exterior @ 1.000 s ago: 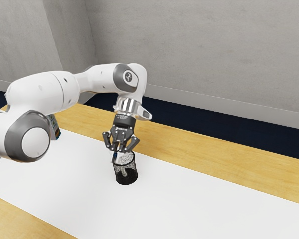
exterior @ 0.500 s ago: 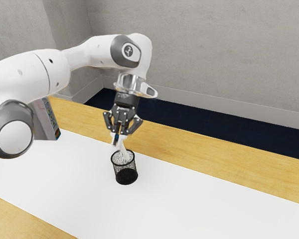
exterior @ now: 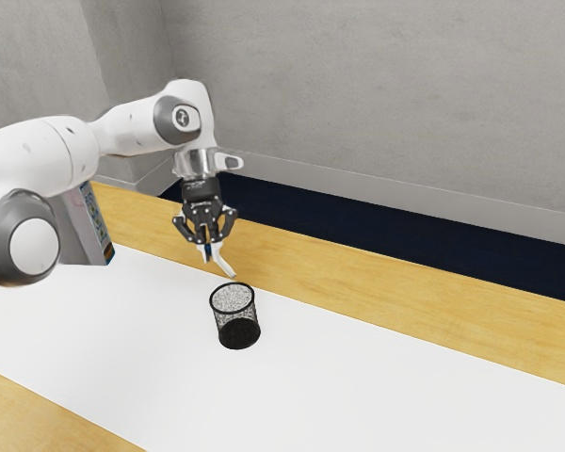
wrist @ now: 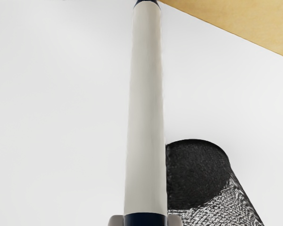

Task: Take the marker out of the pen holder and place it to the left of the pen holder.

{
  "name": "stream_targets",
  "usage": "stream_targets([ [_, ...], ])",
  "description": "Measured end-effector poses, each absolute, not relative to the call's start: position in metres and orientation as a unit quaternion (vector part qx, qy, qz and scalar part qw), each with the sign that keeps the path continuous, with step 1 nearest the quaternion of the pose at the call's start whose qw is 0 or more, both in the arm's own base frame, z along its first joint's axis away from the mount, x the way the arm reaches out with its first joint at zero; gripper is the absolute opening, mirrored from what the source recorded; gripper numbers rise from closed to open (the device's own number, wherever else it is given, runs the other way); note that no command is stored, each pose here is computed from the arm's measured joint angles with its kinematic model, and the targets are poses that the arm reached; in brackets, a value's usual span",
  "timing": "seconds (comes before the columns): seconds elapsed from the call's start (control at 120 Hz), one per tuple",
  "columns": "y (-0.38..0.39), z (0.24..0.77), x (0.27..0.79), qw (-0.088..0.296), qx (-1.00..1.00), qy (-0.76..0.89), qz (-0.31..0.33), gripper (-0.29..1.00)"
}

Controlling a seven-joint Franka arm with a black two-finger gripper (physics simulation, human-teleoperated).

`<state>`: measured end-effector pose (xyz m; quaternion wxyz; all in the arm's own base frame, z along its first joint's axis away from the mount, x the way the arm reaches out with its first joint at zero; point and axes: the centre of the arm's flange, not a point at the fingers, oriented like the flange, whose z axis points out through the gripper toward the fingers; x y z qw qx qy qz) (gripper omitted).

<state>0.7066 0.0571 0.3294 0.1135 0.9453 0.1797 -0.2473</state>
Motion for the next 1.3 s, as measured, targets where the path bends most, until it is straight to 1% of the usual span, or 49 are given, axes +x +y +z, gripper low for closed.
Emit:
stream_targets([
  [0.183,0.076,0.303,0.696,0.127,0.943,0.191,-0.242,0.02],
  [0.342,0.084,0.311,0.688,0.129,0.945,0.194,-0.231,0.08],
  [0.542,0.091,0.306,0.681,0.131,0.945,0.196,-0.229,0.14],
  [0.6,0.094,0.303,0.678,0.132,0.943,0.197,-0.231,0.13],
  [0.8,0.106,0.285,0.668,0.135,0.939,0.202,-0.243,0.02],
  [0.933,0.109,0.278,0.664,0.136,0.938,0.201,-0.248,0.00],
  [1.033,0.111,0.272,0.662,0.137,0.937,0.199,-0.252,0.02],
  [1.225,0.107,0.262,0.657,0.137,0.936,0.189,-0.262,0.12],
  [1.3,0.103,0.249,0.651,0.137,0.934,0.185,-0.274,0.10],
])
